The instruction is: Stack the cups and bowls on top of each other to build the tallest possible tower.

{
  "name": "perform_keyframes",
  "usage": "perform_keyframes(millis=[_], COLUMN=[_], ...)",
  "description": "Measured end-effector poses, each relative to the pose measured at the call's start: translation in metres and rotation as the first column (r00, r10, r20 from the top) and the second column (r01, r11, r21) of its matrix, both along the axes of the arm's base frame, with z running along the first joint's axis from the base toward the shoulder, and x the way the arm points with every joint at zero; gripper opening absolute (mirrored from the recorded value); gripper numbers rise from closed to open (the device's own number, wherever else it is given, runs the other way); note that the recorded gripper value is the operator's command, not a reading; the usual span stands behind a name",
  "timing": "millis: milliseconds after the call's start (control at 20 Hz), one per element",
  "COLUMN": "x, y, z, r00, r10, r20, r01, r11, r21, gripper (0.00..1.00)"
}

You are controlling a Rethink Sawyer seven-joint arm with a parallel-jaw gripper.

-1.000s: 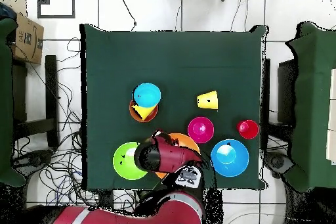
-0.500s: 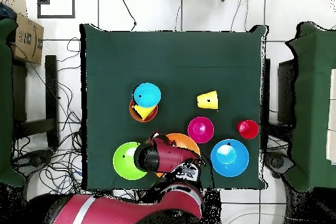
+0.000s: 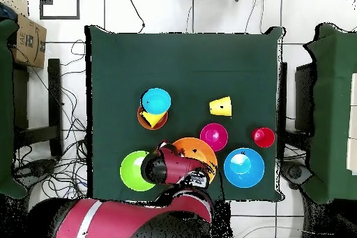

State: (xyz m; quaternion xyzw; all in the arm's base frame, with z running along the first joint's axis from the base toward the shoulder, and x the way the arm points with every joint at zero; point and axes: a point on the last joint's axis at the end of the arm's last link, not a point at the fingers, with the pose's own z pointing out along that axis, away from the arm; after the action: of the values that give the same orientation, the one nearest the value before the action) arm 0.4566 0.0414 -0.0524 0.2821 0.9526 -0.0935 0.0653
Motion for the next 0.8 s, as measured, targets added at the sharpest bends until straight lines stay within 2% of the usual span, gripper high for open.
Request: perform_keyframes(millis=[800], x=[-0.0008], y=[-0.0015], z=[0.0034], r00=[1.0], r10=[0.004], r20=[0.001], r01=[-0.004], r11=[0.9999], r21=[-0.011], gripper=[0.0])
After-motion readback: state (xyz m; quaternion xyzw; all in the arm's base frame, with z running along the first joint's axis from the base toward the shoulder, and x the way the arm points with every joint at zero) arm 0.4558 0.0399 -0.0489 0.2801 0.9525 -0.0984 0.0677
